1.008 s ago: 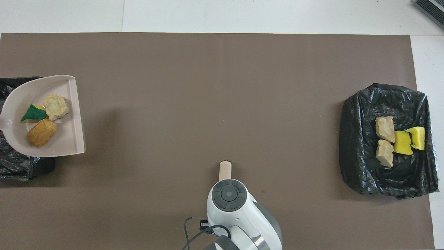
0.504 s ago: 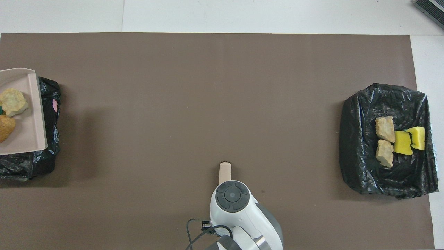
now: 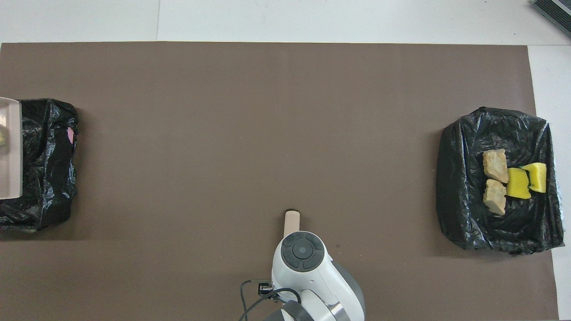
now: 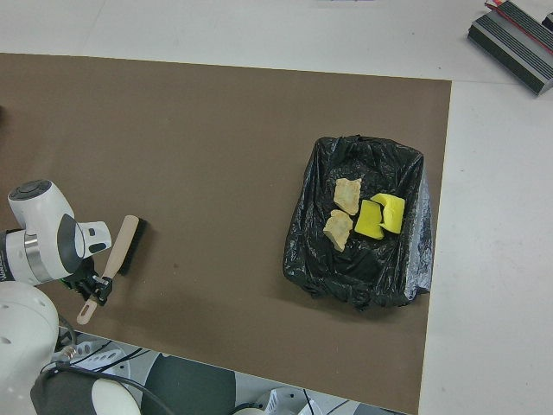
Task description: Sweep and dump trash in bin
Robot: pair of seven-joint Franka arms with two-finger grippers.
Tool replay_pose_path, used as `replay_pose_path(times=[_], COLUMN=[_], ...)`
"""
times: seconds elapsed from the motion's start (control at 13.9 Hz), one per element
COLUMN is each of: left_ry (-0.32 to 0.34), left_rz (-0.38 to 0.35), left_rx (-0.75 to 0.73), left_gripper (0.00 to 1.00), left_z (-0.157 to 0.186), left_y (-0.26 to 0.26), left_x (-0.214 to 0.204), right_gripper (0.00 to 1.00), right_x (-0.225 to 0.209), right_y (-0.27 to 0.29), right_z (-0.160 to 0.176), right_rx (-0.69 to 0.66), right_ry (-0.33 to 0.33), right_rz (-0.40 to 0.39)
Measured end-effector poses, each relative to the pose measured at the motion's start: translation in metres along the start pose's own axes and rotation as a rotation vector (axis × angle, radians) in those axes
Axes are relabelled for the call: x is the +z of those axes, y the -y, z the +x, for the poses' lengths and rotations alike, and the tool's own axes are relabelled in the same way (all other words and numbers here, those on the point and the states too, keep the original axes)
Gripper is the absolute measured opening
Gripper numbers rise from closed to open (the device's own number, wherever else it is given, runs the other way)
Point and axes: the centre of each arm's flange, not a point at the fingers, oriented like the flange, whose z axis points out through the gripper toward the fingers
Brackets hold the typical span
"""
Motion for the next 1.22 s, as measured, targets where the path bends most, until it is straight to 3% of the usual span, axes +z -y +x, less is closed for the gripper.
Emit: replay_pose_path(times=[0.29,0.58,0.86,1.22], left_ry=[0.21,0.334,0.441,0.557], left_rz=[-0.019,-0.038,-0.05,-0.054], left_rx=[0.118,0.212,0.202,0.194], left_gripper=[0.33,0.33,0.33,0.33], left_z=[0.0,0.015,0.036,0.048], left_y=[0.009,0.011,0.005,0.004], left_x=[0.01,0.023,0.014,-0.004], right_gripper=[0.99,1.0,1.0,1.0], right_x=[-0.014,-0.066,-0.139,-0.21], right_y=[0.009,0.006,-0.027,-0.089], right_z=[0.003,0.028,0.073,0.116], right_rx=[-0.01,-0.025,0.019,0.041], right_ry=[-0.022,-0.147,-0.297,-0.439], right_rz=[0.023,0.035,0.053,-0.001])
